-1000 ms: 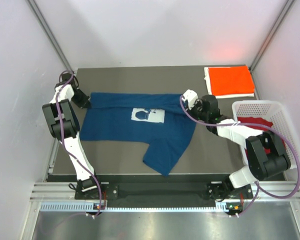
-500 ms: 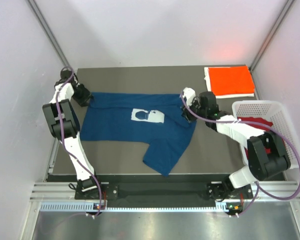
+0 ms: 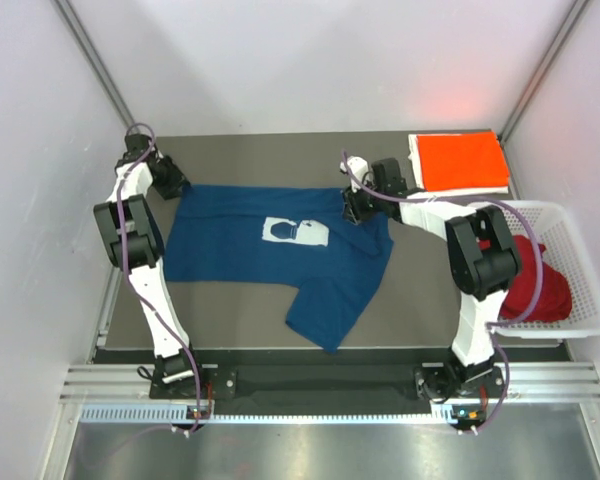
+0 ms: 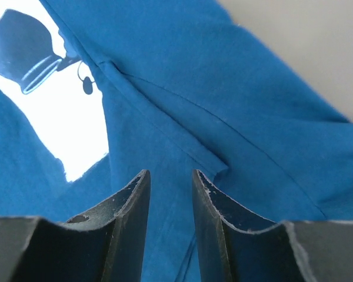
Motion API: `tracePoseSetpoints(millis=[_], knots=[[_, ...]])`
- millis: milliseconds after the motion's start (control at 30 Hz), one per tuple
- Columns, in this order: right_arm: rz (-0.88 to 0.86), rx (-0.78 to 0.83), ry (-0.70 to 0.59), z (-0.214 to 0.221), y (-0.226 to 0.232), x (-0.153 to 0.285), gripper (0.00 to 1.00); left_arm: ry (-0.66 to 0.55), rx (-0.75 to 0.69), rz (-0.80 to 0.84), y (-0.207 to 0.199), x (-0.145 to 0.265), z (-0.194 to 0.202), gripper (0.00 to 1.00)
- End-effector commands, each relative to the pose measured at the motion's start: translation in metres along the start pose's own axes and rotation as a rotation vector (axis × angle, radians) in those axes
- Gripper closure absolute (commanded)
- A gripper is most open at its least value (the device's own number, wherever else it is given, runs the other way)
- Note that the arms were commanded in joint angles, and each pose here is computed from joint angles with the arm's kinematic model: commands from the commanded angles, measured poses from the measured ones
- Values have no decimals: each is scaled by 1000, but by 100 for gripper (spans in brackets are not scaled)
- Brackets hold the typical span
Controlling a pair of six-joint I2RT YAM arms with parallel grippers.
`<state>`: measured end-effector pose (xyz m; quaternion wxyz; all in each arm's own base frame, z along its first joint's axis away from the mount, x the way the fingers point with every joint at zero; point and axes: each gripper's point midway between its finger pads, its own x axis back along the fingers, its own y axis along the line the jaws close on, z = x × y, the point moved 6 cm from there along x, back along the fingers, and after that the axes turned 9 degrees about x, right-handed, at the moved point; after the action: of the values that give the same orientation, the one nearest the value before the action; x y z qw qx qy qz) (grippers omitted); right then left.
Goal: Fold and stack the t-shirts
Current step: Fold the tshirt
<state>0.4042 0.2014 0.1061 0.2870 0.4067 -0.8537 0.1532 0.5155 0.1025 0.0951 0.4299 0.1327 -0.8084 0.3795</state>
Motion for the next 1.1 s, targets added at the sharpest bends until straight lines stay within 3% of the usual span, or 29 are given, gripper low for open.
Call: tracePoseSetpoints(millis=[0, 200, 433, 567, 867, 1067], knots=[[-58, -1, -24, -18, -1, -7, 65, -55, -61, 45, -5, -11, -16, 50], [-40, -29, 32, -16, -9, -16, 65, -43, -72, 33, 3, -22, -14, 55], [18, -23, 87, -15, -18, -11, 63, -103, -53, -34, 6, -18, -23, 55], [9, -39, 132, -10, -20, -16, 62, -98, -33, 5, -2, -14, -24, 54], [55, -39, 170, -9, -27, -16, 61, -161, -44, 31, -24, 24, -36, 52], [60, -42, 120, -23, -29, -7, 60, -176, -68, 45, -45, 42, -25, 52]])
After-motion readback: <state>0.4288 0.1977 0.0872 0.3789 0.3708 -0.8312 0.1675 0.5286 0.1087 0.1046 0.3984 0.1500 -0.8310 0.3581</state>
